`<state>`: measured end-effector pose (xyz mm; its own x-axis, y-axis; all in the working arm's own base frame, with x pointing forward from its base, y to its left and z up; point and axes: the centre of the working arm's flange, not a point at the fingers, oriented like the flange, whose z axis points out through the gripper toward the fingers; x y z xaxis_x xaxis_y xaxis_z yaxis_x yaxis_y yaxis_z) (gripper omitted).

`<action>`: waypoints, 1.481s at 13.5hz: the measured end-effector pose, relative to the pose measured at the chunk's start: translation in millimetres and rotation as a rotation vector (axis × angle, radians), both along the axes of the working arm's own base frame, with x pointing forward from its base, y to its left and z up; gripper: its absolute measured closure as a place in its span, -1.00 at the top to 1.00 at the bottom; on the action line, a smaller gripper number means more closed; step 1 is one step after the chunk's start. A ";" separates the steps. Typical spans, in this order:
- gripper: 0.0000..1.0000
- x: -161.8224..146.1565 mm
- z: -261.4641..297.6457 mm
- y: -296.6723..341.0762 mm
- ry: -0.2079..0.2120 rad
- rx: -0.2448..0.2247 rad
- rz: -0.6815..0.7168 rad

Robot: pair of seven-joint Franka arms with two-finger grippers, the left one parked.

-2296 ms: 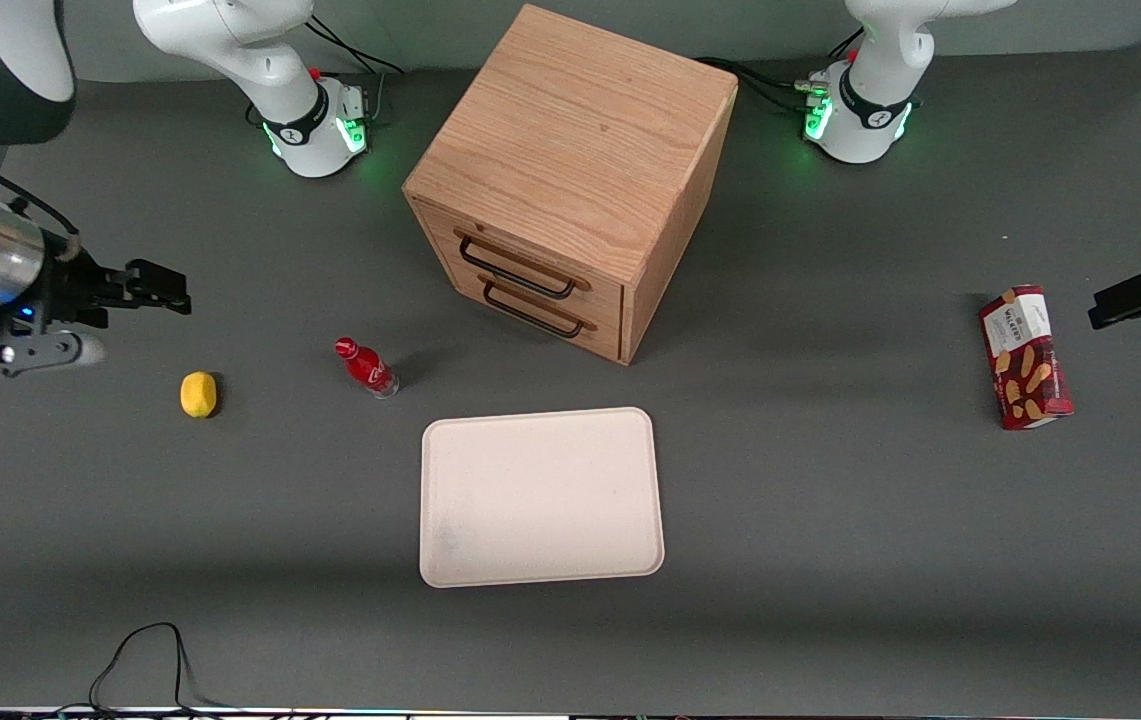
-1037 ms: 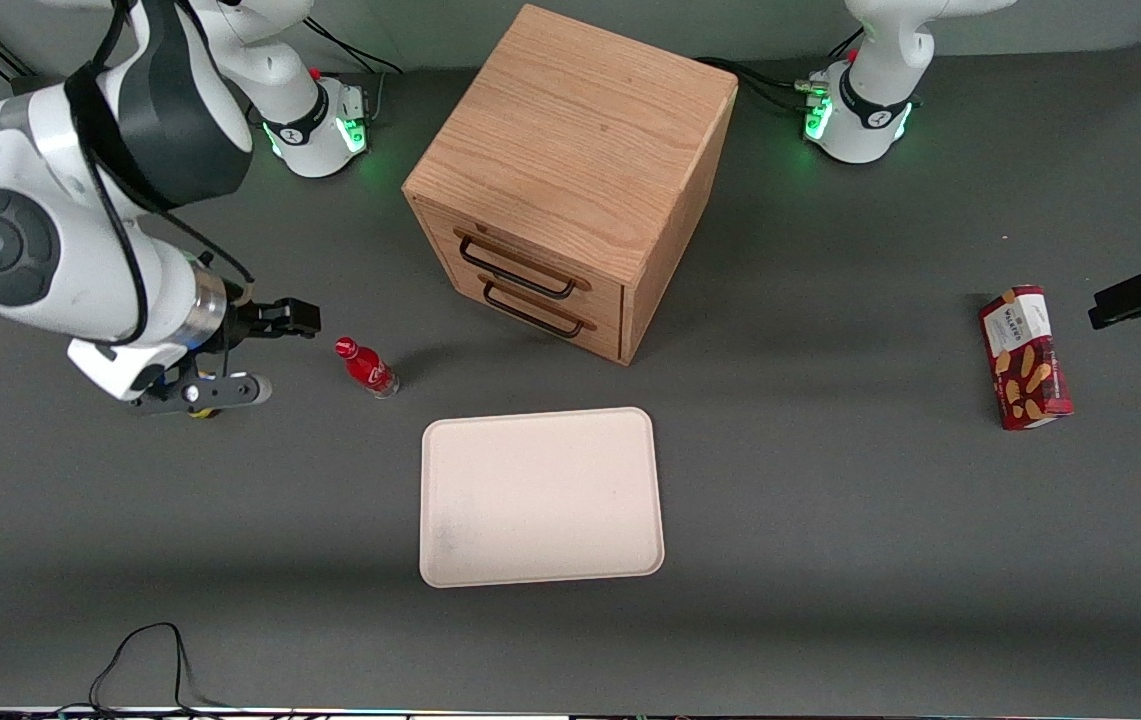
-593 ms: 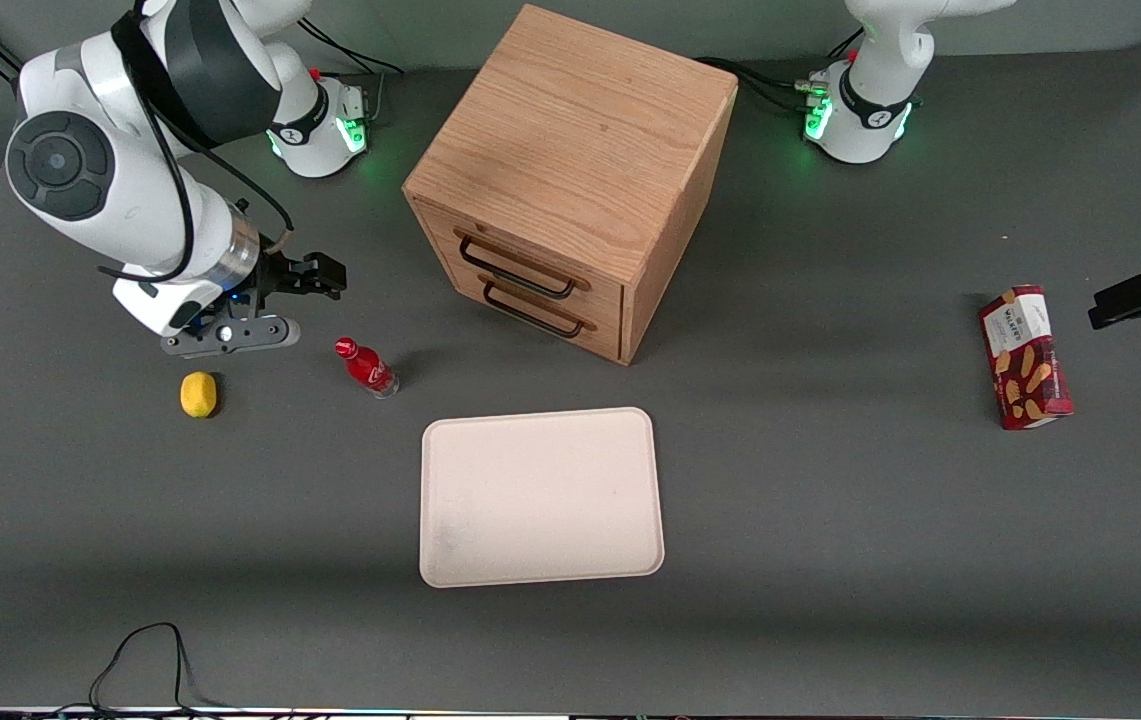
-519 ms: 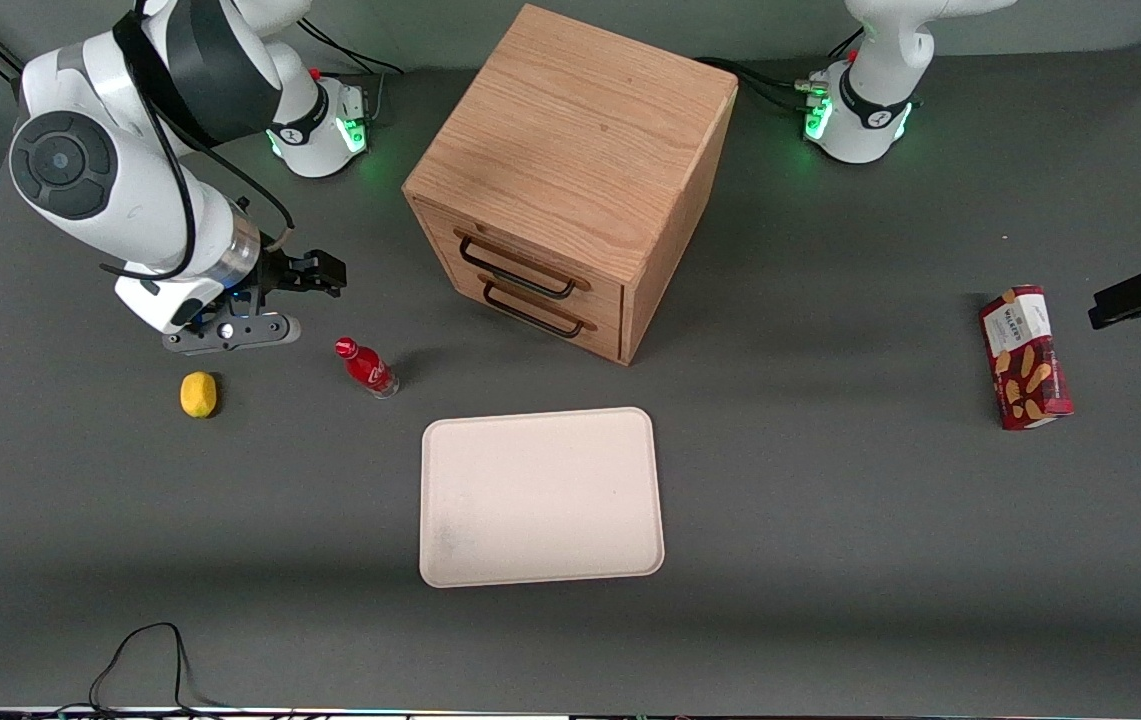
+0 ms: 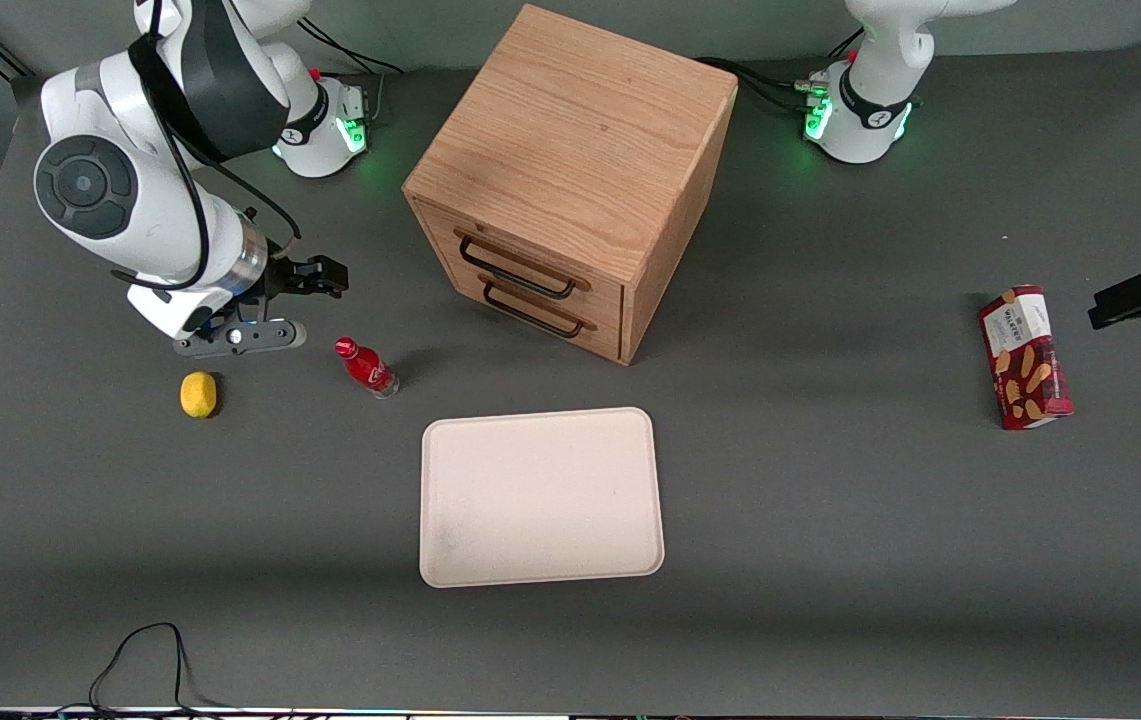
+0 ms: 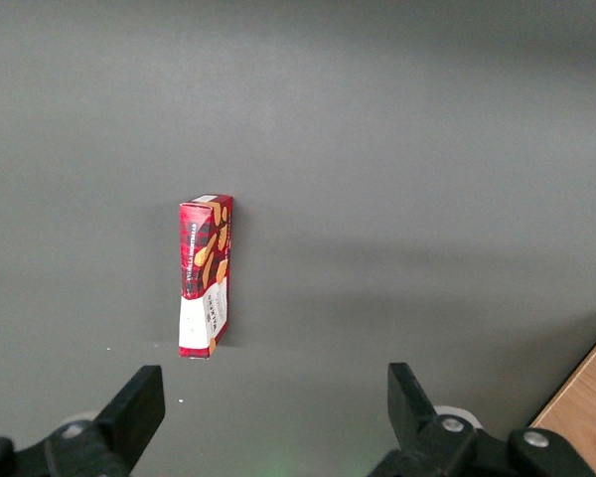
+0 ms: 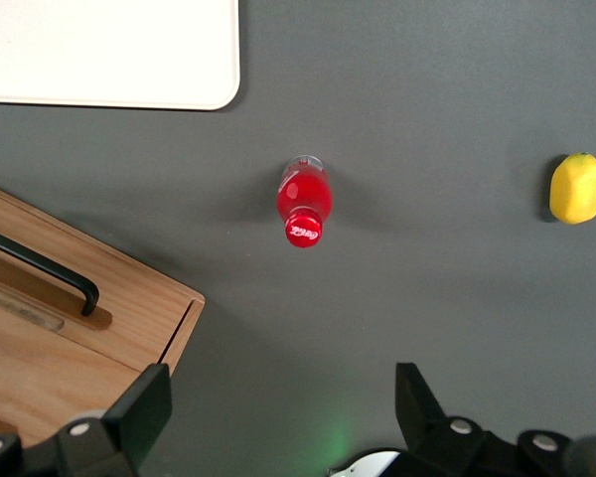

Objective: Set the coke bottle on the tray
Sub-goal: 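Move the open right gripper toward the red Coca-Cola bottle, then lower the right gripper over the bottle and close on its neck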

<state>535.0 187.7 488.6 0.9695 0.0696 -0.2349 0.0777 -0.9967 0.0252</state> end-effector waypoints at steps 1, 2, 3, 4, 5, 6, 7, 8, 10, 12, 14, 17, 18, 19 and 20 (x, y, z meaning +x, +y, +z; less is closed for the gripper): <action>0.99 2.3 -5.2 0.2 0.001 -0.001 -0.001; 0.99 5.4 -12.5 0.8 -0.001 -0.002 -0.003; 0.99 8.1 -20.6 1.7 -0.002 -0.003 -0.003; 0.99 11.0 -29.9 2.7 -0.007 -0.003 -0.004; 0.99 13.4 -40.2 3.4 -0.011 -0.003 -0.005; 0.99 15.3 -50.5 3.9 -0.015 -0.003 -0.006; 0.99 18.0 -67.7 4.7 -0.018 -0.004 -0.007; 0.99 19.2 -76.6 5.1 -0.019 -0.005 -0.008; 0.99 20.2 -93.9 5.1 -0.027 -0.005 -0.010; 0.98 20.0 -110.8 4.6 -0.031 -0.005 -0.010; 0.98 20.5 -126.7 4.5 -0.033 -0.007 -0.010; 0.98 18.8 -147.3 3.4 -0.033 -0.007 0.006; 0.96 17.5 -152.0 2.8 -0.033 -0.007 0.010; 0.97 16.0 -156.1 2.1 -0.033 -0.007 0.012; 0.97 14.2 -159.8 1.4 -0.029 -0.008 0.014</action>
<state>549.2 189.0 328.8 0.9748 0.0813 -0.2075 0.0907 -0.9952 0.0361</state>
